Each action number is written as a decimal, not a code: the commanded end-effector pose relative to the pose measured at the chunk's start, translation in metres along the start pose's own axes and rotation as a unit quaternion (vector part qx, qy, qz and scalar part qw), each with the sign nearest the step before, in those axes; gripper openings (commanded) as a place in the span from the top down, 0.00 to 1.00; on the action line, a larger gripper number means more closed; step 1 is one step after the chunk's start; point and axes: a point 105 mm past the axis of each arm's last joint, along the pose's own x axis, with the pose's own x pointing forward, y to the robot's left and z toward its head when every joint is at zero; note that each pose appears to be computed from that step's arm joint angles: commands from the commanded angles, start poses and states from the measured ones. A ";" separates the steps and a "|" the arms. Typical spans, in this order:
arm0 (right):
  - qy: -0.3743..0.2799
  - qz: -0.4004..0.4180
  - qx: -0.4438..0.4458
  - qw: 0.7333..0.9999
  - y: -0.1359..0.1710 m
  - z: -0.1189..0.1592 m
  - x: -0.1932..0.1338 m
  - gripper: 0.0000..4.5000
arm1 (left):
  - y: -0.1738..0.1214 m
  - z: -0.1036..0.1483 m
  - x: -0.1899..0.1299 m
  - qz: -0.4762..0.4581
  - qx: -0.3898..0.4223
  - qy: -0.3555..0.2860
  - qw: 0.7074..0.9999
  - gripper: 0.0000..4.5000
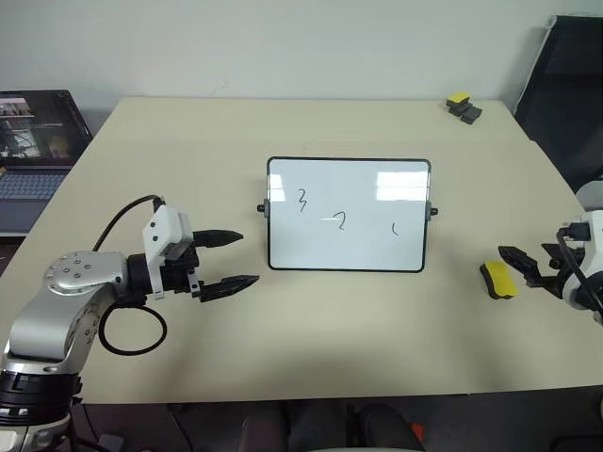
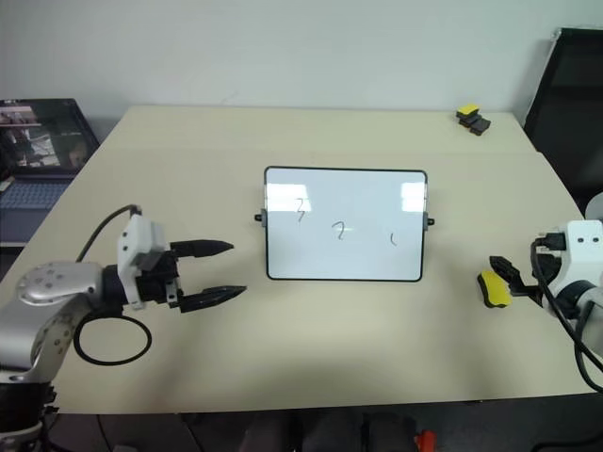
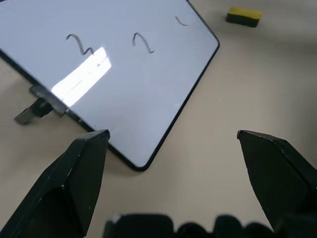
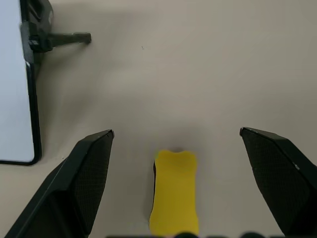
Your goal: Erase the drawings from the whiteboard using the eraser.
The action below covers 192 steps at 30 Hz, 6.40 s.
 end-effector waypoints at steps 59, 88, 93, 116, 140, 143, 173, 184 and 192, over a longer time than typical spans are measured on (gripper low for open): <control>0.040 0.014 -0.007 0.999 0.001 -0.030 0.052 0.01 | -0.021 0.036 0.011 -0.055 0.036 -0.040 0.997 0.00; 0.030 0.009 -0.013 0.999 -0.003 -0.024 0.049 0.71 | -0.025 0.035 0.015 -0.066 0.020 -0.043 0.997 0.00; -0.020 0.016 -0.039 0.999 0.006 0.008 0.036 0.71 | -0.011 0.035 0.007 -0.025 0.010 -0.047 0.999 0.00; -0.142 0.174 -0.126 0.966 0.097 0.067 0.008 0.71 | 0.026 0.042 -0.009 0.129 -0.030 -0.079 0.988 0.00; -0.208 0.250 -0.181 0.928 0.151 0.096 0.012 0.71 | 0.043 0.043 -0.016 0.187 -0.024 -0.101 0.977 0.00; -0.222 0.254 -0.198 0.920 0.169 0.103 0.014 0.71 | 0.044 0.039 -0.016 0.179 -0.026 -0.093 0.979 0.00; -0.287 0.317 -0.317 0.847 0.294 0.121 0.045 0.71 | 0.047 0.021 -0.019 0.168 -0.024 -0.059 0.984 0.00; -0.299 0.294 -0.363 0.832 0.321 0.121 0.072 0.71 | 0.047 0.021 -0.016 0.165 -0.025 -0.058 0.984 0.00; -0.289 0.279 -0.378 0.834 0.326 0.120 0.088 0.71 | 0.045 0.020 -0.015 0.157 -0.025 -0.054 0.986 0.00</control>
